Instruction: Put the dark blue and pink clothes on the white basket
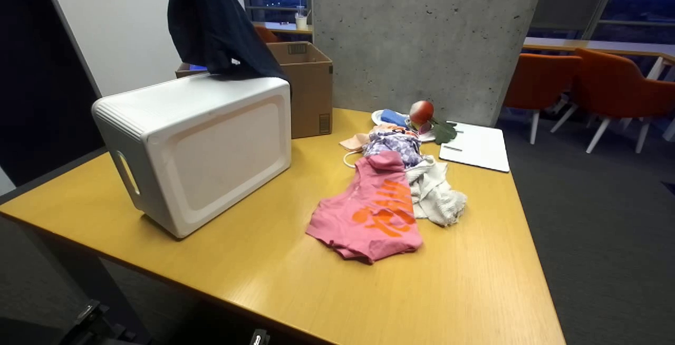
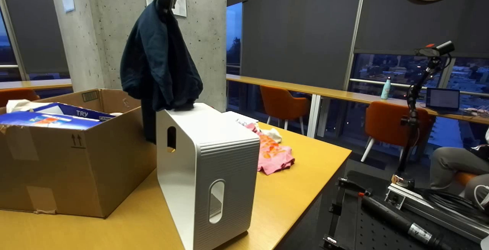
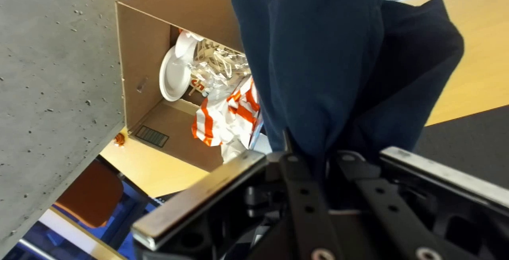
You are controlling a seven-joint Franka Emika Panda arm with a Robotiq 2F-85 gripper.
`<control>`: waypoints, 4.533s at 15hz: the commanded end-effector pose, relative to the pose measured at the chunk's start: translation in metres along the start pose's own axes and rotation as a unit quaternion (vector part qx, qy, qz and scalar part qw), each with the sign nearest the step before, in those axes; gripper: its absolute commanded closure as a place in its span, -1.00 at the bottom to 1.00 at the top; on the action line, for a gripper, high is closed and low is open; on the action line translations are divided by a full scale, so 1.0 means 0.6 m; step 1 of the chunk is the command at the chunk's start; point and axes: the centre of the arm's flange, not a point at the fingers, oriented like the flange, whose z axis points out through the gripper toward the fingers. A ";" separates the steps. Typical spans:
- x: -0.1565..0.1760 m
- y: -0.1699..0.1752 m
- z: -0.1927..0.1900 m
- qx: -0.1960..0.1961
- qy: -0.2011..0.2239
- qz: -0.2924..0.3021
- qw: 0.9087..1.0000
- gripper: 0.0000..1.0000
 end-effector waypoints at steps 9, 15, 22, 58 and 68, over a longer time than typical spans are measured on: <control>0.002 -0.015 0.013 0.032 -0.040 -0.036 0.998 -0.88; -0.120 0.091 0.053 -0.027 -0.094 -0.006 0.995 -1.00; -0.360 0.213 0.088 -0.097 -0.206 0.065 0.972 -1.00; -0.780 0.214 0.575 -0.011 -0.112 0.243 0.964 -1.00; -0.779 0.246 0.638 -0.069 -0.111 0.234 0.963 -1.00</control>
